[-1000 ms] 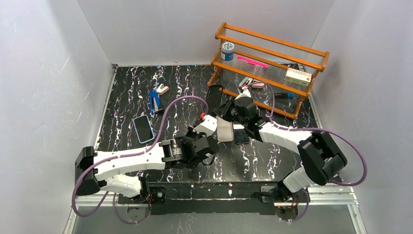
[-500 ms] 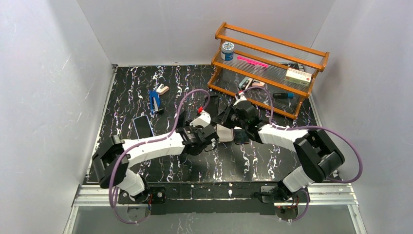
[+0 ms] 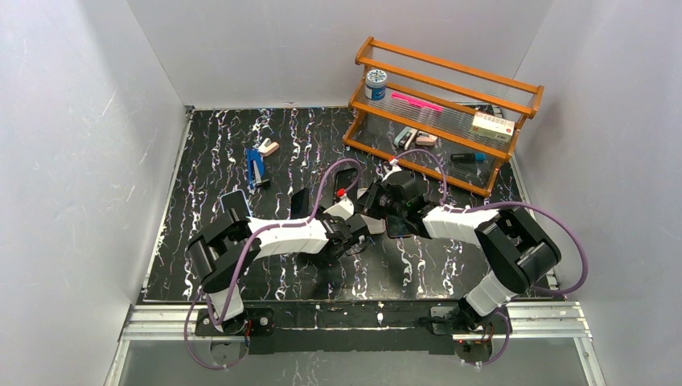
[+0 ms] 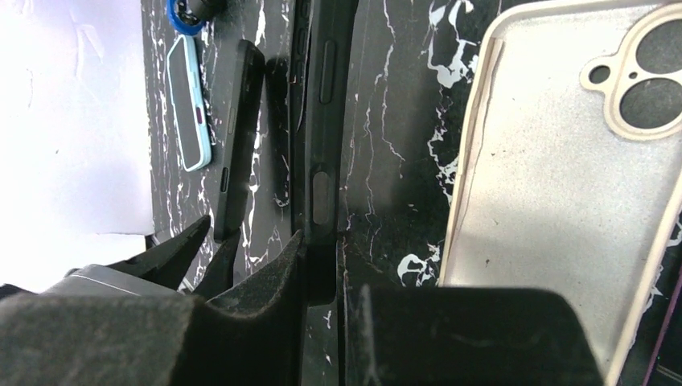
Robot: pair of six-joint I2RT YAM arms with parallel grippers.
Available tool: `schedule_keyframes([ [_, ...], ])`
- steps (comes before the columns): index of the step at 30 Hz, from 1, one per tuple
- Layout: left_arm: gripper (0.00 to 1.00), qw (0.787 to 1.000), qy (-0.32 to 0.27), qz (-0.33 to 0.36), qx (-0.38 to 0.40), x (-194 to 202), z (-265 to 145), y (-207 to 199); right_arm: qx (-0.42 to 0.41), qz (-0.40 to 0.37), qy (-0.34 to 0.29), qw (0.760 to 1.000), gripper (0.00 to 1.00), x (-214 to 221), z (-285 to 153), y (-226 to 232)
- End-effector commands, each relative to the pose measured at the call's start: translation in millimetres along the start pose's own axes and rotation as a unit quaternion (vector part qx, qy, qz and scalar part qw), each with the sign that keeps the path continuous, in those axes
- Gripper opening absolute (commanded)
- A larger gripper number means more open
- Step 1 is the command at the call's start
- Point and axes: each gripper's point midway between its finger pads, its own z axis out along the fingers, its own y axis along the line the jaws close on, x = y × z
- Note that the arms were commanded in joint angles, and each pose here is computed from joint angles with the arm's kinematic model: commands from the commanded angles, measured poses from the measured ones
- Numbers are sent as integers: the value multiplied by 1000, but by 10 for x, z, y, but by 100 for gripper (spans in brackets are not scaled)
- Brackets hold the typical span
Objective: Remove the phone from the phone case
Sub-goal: Place the phone at the center of the board, then place the phone case at the center of the board.
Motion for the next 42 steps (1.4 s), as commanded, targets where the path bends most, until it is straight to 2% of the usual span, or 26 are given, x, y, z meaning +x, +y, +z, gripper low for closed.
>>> schedule_keyframes([
  [1, 31, 999, -9, -34, 1, -58, -24, 43, -19, -5, 1, 1000, 1, 10, 52, 52],
  [8, 47, 998, -7, -53, 24, -67, -35, -8, -30, -11, 15, 999, 1, 54, 84, 87],
  [15, 70, 994, -2, -89, 62, -78, -58, 20, -45, -29, 40, 998, 1, 114, 146, 144],
  [20, 83, 980, 7, -160, 116, -116, -77, 143, -47, -27, 59, 997, 1, 233, 237, 153],
  [24, 97, 956, 12, -252, 152, -151, -83, 421, -45, -10, 67, 997, 1, 325, 293, 143],
  [28, 98, 923, 19, -343, 170, -128, -16, 727, -49, 2, 78, 996, 1, 434, 354, 173],
  [34, 98, 883, 56, -443, 141, 177, 232, 1136, -59, 17, 103, 993, 2, 593, 462, 246],
  [39, 98, 852, 88, -501, 124, 405, 423, 1328, -69, 9, 122, 990, 6, 729, 481, 338],
  [42, 98, 843, 101, -516, 111, 484, 494, 1386, -60, 4, 126, 990, 14, 755, 475, 305],
])
